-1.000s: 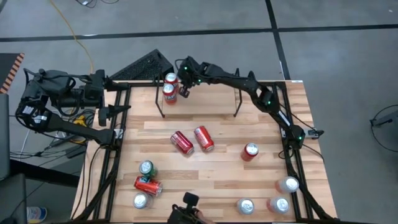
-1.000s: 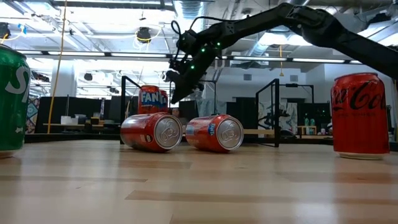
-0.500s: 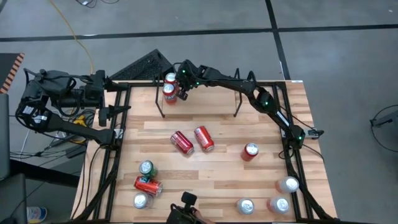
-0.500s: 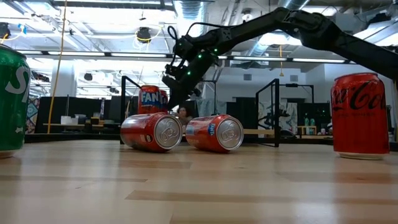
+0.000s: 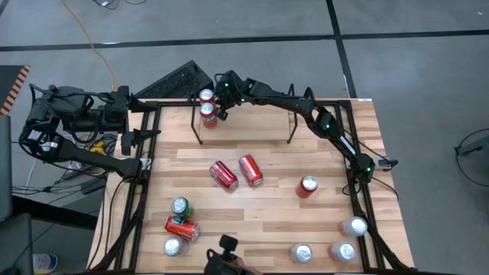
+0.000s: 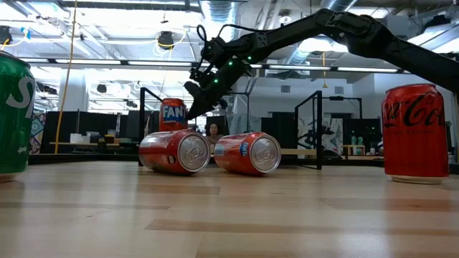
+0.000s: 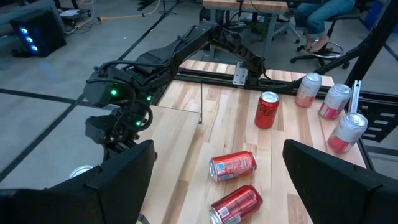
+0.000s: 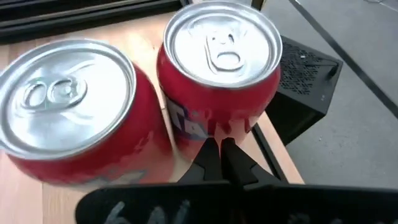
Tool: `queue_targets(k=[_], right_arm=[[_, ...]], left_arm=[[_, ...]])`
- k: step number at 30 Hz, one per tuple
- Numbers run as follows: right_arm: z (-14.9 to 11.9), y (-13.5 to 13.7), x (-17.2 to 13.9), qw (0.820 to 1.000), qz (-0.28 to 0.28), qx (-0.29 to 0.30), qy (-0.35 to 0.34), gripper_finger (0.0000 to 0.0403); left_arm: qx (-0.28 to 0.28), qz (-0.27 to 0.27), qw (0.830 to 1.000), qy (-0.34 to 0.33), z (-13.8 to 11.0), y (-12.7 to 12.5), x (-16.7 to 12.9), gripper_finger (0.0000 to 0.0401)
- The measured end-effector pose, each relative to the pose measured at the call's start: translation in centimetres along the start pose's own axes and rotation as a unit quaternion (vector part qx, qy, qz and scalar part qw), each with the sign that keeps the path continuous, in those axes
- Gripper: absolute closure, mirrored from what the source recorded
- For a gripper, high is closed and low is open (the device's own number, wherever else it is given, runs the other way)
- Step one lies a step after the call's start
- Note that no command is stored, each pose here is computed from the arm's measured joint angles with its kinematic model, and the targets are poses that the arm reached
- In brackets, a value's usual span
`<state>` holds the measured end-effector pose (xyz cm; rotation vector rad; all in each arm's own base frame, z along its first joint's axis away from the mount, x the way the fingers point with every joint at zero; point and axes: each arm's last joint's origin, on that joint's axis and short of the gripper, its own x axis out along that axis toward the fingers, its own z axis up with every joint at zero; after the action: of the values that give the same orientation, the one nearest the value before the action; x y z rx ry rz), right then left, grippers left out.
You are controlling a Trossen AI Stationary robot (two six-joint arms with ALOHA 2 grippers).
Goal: Place canned beverage on shelf
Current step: Put the red soda can on the shelf and align with the other red soda can
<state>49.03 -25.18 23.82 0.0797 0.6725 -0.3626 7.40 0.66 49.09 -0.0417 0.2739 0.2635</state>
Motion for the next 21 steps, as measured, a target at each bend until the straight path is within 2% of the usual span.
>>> queue_targets(k=[6, 10, 14, 17, 21], right_arm=[[-0.3, 0.4, 0.0, 1.0, -0.014, -0.001, 0.018, 0.0403], [0.2, 1.3, -1.7, 0.999, -0.02, -0.007, 0.043, 0.0403], [0.8, 3.2, -4.0, 0.997, -0.005, -0.018, 0.077, 0.0403], [0.6, 5.1, -4.1, 0.995, 0.009, -0.031, 0.091, 0.0403], [1.0, 7.3, -4.0, 0.996, 0.026, -0.048, 0.071, 0.0403]], left_arm=[[-0.001, 0.001, 1.0, 0.003, -0.1, 0.0, 0.0, 0.006], [-0.013, 0.002, 1.0, 0.016, -0.3, 0.0, 0.0, 0.006], [-0.022, 0.003, 0.999, 0.029, -0.6, 0.1, 0.0, 0.006], [-0.024, -0.006, 0.999, 0.028, -0.5, 0.0, 0.0, 0.006], [-0.028, -0.007, 0.999, 0.026, -0.5, 0.0, 0.0, 0.006]])
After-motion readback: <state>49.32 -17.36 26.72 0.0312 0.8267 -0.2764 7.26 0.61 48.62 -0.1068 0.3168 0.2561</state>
